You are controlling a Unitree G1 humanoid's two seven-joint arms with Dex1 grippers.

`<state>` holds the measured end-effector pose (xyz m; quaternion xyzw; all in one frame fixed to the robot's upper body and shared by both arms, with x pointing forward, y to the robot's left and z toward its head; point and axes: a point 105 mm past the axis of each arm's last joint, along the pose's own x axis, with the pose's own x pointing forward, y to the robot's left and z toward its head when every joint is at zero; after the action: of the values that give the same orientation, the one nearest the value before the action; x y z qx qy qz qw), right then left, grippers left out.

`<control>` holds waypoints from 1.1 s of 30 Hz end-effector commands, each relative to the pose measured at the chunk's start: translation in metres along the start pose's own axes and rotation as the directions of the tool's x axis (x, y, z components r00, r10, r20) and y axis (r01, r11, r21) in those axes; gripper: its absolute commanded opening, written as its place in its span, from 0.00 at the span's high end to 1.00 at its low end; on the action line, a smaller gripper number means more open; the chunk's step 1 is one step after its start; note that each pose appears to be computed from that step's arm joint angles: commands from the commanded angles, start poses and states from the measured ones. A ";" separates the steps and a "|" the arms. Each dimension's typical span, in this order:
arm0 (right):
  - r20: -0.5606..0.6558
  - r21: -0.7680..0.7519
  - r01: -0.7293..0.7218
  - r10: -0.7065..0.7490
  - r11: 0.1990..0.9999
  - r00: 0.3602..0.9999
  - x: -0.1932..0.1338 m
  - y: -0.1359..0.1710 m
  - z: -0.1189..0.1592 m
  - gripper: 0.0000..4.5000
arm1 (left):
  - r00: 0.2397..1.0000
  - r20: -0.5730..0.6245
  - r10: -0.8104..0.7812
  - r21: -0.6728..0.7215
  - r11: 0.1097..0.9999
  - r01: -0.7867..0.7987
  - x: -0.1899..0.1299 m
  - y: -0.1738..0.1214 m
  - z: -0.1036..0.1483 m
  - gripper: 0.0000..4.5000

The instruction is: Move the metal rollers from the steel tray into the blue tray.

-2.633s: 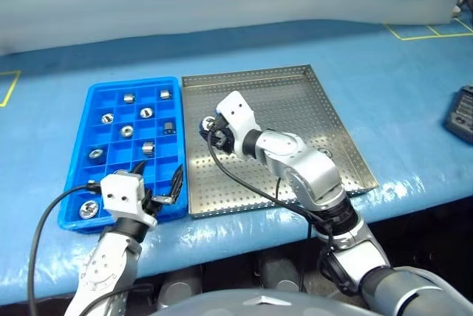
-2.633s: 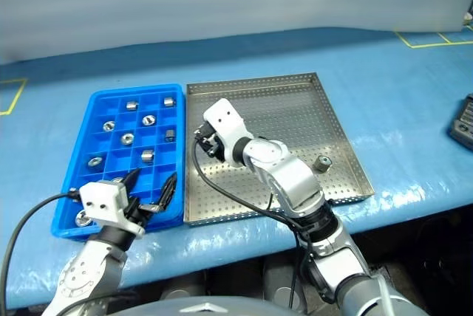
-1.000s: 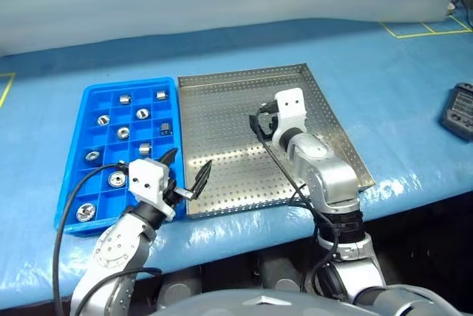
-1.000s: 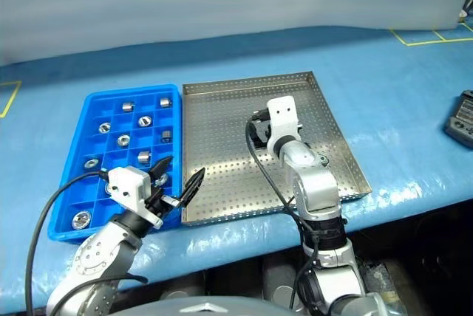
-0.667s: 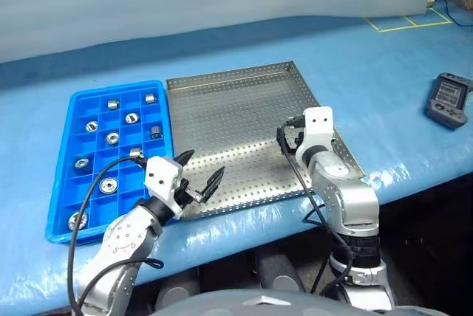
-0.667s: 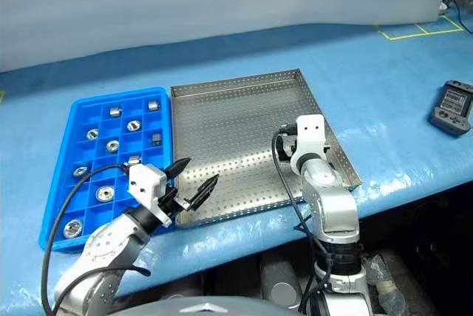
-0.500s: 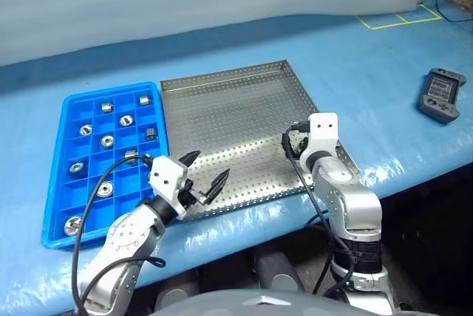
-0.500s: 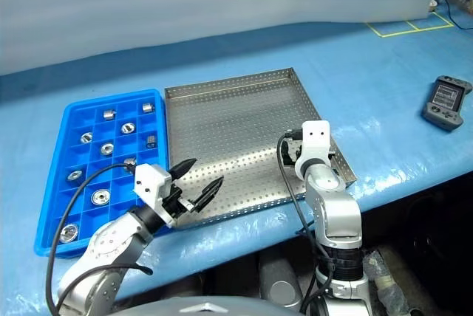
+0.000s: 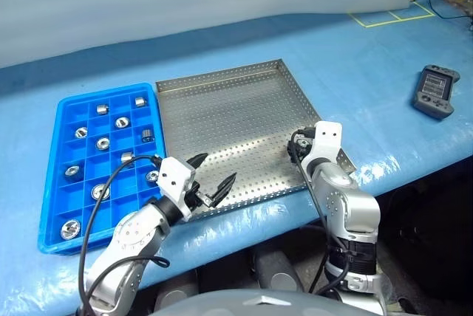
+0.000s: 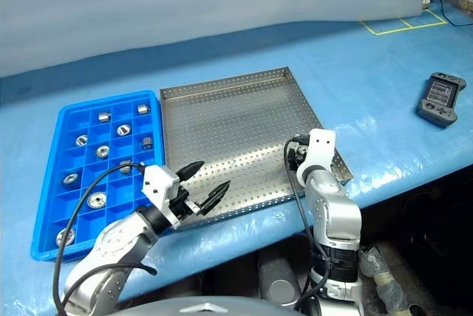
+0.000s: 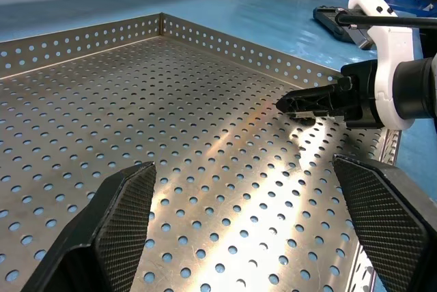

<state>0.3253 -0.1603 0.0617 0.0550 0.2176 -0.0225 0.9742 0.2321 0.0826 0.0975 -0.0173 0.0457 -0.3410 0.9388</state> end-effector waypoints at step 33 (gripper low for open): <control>-0.151 -0.484 -0.828 0.904 0.284 0.399 -0.075 0.251 0.045 0.62 | 0.790 0.091 0.606 -0.023 0.794 -0.607 -0.102 0.028 0.015 0.00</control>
<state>0.3033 0.0721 0.1456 -0.0789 0.1088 0.5296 0.8376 0.1775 0.1673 0.0974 -0.0265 0.0443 -0.0360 0.9980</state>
